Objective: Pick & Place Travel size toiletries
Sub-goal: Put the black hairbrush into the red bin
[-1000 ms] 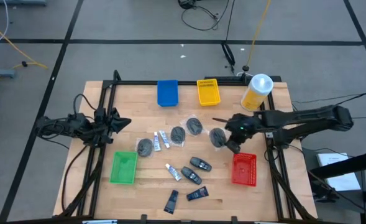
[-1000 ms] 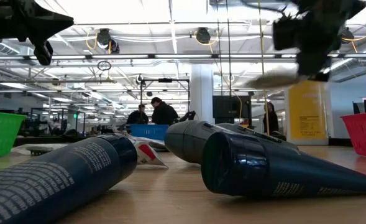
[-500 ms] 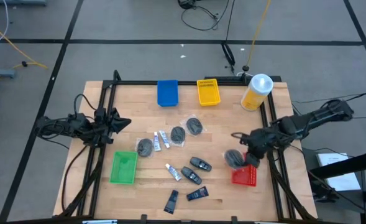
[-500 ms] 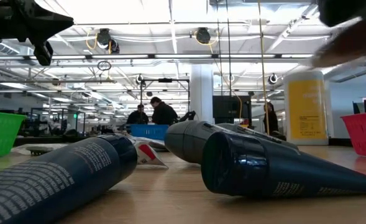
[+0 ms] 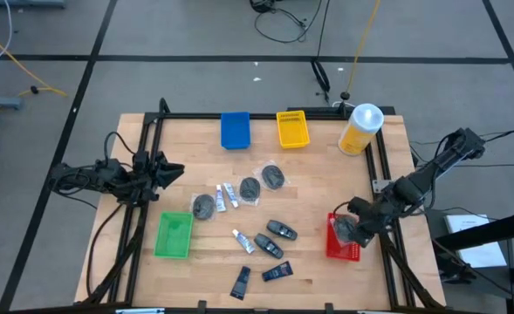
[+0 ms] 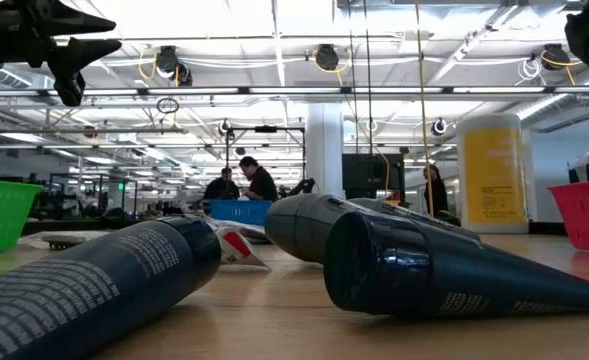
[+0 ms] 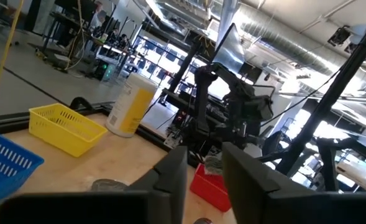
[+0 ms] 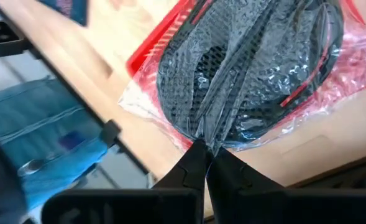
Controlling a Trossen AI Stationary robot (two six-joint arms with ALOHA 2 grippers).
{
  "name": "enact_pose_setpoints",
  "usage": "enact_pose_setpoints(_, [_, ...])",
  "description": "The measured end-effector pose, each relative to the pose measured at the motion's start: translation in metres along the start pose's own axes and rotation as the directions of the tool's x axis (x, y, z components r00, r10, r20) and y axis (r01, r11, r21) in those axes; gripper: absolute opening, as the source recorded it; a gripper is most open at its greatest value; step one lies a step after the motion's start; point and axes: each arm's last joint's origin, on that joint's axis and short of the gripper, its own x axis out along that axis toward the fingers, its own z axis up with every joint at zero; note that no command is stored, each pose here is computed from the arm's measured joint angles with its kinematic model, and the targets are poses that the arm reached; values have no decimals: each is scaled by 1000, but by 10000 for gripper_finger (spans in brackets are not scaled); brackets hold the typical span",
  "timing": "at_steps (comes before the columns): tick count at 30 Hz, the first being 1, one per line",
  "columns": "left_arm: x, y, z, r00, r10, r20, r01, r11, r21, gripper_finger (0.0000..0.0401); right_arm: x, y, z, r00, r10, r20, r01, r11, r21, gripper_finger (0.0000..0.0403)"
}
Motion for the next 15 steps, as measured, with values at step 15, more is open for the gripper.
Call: enact_pose_setpoints(15, [0,2,1,998,54,27,-46,970,-241,189,23,10,3,997,-78,-10,78,996,44,55])
